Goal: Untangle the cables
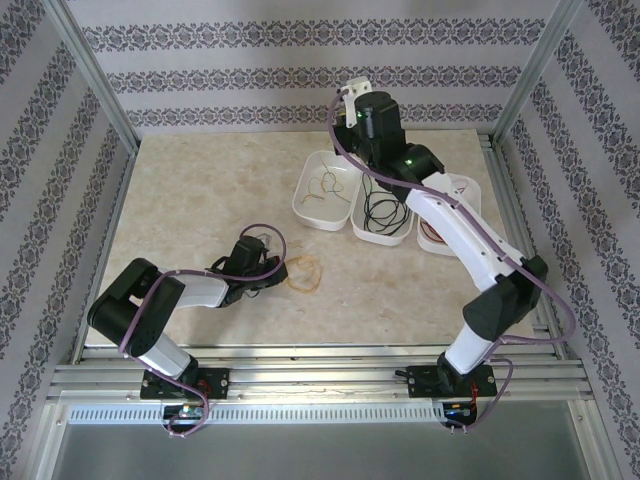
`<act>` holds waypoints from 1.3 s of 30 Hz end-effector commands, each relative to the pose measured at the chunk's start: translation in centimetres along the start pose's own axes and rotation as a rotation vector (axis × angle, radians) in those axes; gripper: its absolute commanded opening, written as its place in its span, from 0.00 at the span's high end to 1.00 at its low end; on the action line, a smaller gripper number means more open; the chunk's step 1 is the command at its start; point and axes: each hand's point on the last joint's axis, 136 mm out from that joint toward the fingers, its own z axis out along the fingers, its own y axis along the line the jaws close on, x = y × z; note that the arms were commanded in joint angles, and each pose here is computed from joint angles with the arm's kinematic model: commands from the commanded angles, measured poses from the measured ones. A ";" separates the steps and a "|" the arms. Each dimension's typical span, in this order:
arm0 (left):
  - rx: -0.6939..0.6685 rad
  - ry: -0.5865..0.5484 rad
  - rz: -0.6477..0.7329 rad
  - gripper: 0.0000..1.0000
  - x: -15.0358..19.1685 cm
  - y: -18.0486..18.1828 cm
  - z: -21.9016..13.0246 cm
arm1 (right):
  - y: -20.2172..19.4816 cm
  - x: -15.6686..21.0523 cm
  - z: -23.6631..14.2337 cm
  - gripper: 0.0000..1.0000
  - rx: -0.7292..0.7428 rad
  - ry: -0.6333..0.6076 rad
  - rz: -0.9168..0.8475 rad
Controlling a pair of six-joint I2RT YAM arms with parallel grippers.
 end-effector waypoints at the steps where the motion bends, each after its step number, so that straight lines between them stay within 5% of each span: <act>1: 0.015 0.034 0.014 1.00 1.2 -0.4 -0.3 | 0.1 0.1 0.7 1.00 -0.037 0.021 0.064; 19: 0.012 0.018 0.024 1.00 0.9 -0.6 -0.8 | 0.0 6.4 4.4 1.00 -0.060 0.207 0.134; 39: 0.014 0.011 0.025 1.00 0.7 -0.7 -1.0 | -0.7 19.2 13.6 1.00 -0.016 0.545 0.183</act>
